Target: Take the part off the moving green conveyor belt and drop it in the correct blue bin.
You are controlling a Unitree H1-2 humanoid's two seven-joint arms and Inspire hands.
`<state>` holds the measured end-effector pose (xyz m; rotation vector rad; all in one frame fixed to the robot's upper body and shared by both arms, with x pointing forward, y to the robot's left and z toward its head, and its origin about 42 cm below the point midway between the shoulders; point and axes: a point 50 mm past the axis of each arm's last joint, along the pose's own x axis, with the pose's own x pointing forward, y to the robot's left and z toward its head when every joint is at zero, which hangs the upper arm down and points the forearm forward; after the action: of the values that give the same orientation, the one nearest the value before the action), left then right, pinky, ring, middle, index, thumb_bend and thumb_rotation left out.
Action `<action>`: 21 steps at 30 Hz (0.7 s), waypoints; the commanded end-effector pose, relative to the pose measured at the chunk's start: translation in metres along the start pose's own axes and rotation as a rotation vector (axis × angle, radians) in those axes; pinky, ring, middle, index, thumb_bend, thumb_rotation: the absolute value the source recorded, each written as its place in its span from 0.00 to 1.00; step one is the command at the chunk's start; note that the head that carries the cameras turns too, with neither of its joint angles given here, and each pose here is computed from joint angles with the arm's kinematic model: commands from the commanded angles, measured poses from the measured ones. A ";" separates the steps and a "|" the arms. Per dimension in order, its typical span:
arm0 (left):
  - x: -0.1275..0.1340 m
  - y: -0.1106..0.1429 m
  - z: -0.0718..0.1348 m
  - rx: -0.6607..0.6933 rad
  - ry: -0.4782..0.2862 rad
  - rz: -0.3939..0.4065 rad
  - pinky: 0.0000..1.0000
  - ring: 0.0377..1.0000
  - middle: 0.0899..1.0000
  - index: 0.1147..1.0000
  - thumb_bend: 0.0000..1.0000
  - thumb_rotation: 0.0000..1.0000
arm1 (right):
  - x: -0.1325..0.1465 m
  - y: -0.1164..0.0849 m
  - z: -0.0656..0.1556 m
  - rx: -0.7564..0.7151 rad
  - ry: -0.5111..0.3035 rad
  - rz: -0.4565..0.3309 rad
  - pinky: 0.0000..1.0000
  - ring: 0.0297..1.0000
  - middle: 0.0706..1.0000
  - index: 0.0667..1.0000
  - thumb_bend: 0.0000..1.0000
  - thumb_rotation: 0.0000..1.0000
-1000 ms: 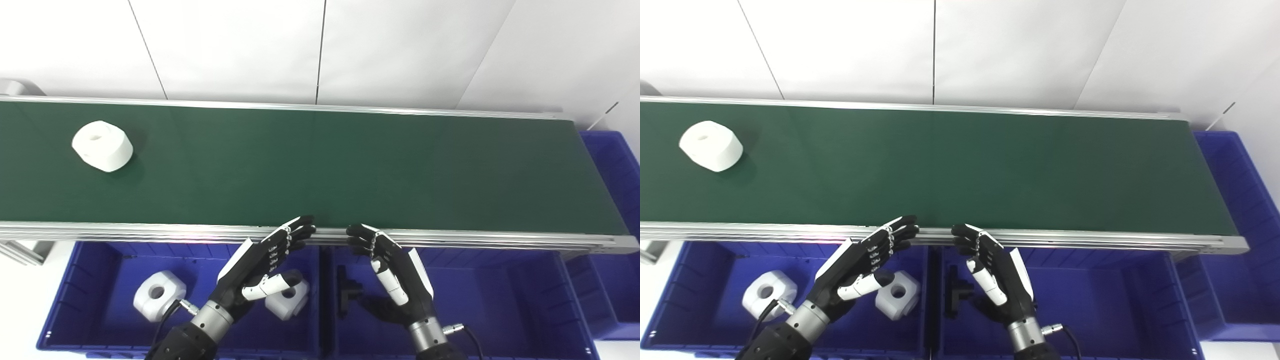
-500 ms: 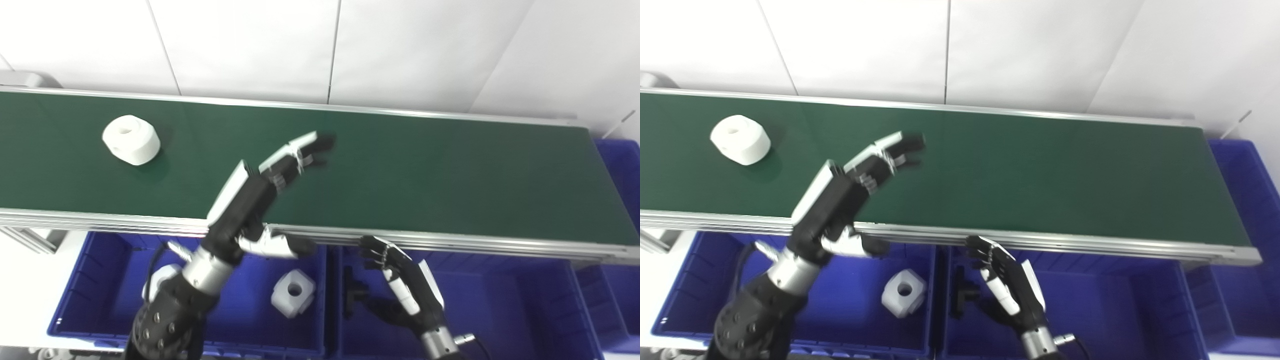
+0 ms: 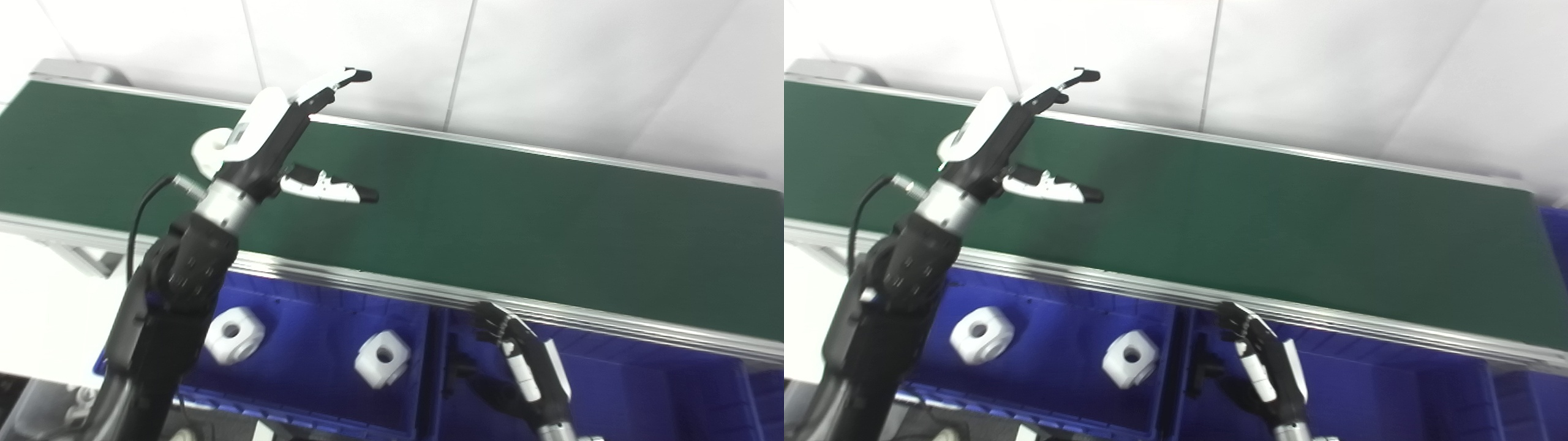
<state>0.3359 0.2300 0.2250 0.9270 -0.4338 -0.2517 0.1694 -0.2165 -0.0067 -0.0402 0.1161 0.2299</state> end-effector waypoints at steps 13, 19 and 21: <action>0.058 0.042 -0.034 0.470 0.073 -0.118 0.80 0.89 0.87 0.81 1.00 0.28 | 0.007 -0.016 0.005 -0.021 -0.064 -0.003 0.73 0.77 0.78 0.77 0.74 0.94; 0.066 0.025 -0.042 0.550 0.152 -0.099 0.79 0.88 0.87 0.82 1.00 0.28 | 0.011 -0.021 0.003 -0.029 -0.054 -0.014 0.72 0.76 0.77 0.75 0.74 0.96; 0.067 0.017 -0.045 0.551 0.173 -0.090 0.79 0.88 0.88 0.82 1.00 0.27 | 0.011 -0.023 0.002 -0.028 -0.052 -0.014 0.72 0.76 0.76 0.75 0.73 0.97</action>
<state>0.4067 0.2503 0.2086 1.4889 -0.2275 -0.2159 0.1737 -0.2342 -0.0171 -0.0607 0.1549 0.2175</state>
